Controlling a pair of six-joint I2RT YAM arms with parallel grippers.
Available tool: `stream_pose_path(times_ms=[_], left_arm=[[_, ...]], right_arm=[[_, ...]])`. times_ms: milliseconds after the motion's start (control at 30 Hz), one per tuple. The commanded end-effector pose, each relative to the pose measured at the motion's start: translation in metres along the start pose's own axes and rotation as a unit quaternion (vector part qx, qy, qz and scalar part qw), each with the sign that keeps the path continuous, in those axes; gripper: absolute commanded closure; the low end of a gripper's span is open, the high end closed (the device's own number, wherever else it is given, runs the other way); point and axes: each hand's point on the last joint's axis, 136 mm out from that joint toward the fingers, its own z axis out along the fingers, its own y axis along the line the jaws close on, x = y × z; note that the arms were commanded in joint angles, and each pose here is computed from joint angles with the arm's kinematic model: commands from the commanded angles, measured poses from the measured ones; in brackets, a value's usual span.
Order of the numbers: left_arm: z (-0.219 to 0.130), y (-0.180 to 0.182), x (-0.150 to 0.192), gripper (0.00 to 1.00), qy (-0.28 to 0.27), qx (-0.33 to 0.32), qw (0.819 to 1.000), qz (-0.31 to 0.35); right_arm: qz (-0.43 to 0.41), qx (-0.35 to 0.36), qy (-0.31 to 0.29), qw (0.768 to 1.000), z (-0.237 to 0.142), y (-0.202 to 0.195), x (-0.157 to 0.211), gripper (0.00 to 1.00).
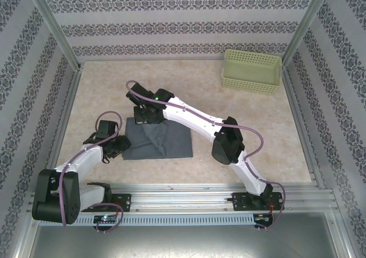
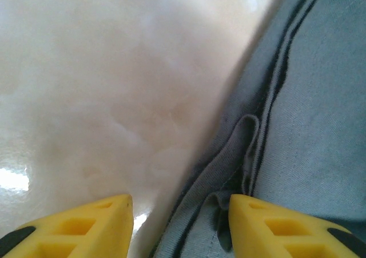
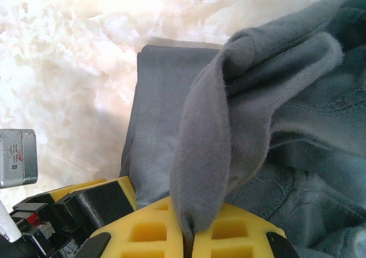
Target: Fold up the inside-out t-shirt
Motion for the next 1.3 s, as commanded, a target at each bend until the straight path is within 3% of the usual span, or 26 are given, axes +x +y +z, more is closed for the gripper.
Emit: stream_pose_path(times_ms=[0,133,233,367,500,667,833,967,1100,1267], left_arm=[[0.01,-0.03,0.022,0.54,0.051,0.087,0.995,0.009],[0.006,-0.03,0.022,0.55,0.049,0.086,0.995,0.006],[-0.004,-0.026,0.017,0.55,0.03,0.076,0.997,0.003],[-0.028,-0.013,0.005,0.44,-0.028,0.049,0.998,-0.014],[-0.054,-0.005,-0.002,0.41,-0.078,0.048,0.995,-0.027],[-0.075,-0.004,-0.008,0.39,-0.116,0.057,0.991,-0.017],[-0.087,-0.025,-0.007,0.41,-0.096,0.085,0.992,0.003],[-0.109,-0.056,-0.008,0.42,-0.095,0.096,0.989,0.055],[-0.124,-0.087,0.0,0.43,-0.101,0.109,0.984,0.102],[-0.113,-0.116,0.017,0.45,-0.087,0.127,0.98,0.126]], right_arm=[[0.01,-0.013,0.012,1.0,0.01,0.01,0.006,1.0],[0.011,-0.019,0.022,1.0,0.019,0.014,0.009,0.96],[0.008,-0.049,0.037,0.998,0.021,0.027,0.011,0.79],[-0.034,-0.083,0.035,0.995,-0.006,0.054,0.008,0.53],[-0.068,-0.075,-0.005,0.995,-0.054,0.052,-0.003,0.44],[-0.083,-0.016,-0.074,0.994,-0.087,0.002,-0.021,0.41],[-0.016,0.007,-0.072,0.997,-0.072,-0.077,-0.019,0.41],[0.02,0.027,-0.066,0.997,-0.056,-0.126,-0.013,0.41],[0.028,0.035,-0.053,0.998,-0.039,-0.144,-0.009,0.41],[0.023,0.02,-0.04,0.999,-0.02,-0.138,-0.008,0.41]])
